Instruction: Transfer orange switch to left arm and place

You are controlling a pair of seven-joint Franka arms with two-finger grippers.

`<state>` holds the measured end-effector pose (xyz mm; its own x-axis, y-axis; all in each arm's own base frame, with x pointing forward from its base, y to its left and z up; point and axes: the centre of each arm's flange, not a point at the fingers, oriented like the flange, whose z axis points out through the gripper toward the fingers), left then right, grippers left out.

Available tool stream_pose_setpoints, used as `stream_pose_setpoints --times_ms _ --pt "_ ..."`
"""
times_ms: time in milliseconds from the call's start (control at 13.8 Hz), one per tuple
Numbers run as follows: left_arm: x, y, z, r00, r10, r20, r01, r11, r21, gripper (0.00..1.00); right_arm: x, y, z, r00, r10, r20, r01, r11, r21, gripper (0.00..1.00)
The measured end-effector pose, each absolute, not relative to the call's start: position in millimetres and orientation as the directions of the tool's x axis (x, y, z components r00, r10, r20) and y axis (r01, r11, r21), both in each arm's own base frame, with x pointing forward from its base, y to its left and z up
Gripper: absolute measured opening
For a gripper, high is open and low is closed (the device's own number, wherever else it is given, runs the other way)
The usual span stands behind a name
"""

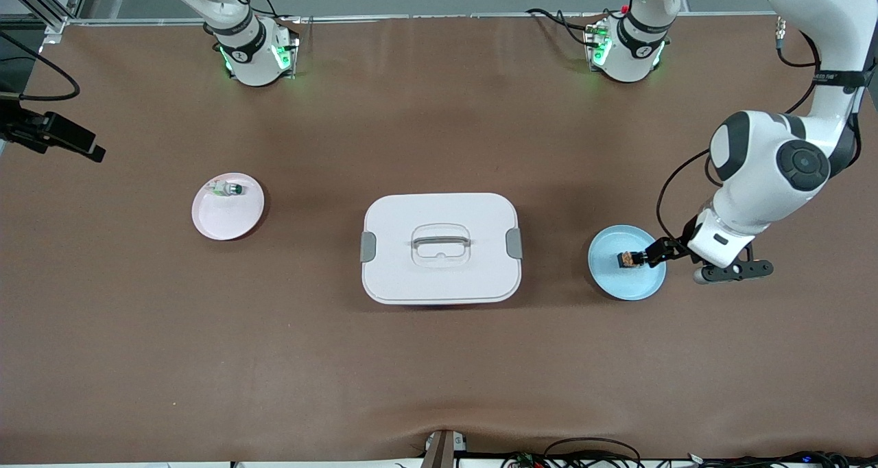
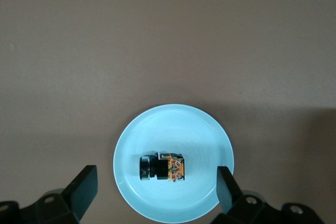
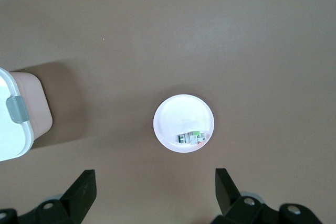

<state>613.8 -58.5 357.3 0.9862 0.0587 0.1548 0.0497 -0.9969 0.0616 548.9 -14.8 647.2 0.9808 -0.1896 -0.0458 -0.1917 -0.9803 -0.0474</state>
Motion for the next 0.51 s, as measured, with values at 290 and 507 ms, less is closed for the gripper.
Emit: stream_pose_setpoints --times_ms 290,507 --pt "605.7 -58.9 410.6 0.972 0.026 0.235 0.018 -0.999 0.035 1.00 549.3 -8.7 648.0 0.988 -0.151 -0.031 -0.152 -0.987 -0.048 1.00" --pt "591.0 -49.9 448.4 0.973 -0.016 0.229 -0.014 -1.000 -0.010 1.00 549.1 -9.6 649.2 0.993 -0.114 -0.023 -0.115 -0.992 -0.047 1.00"
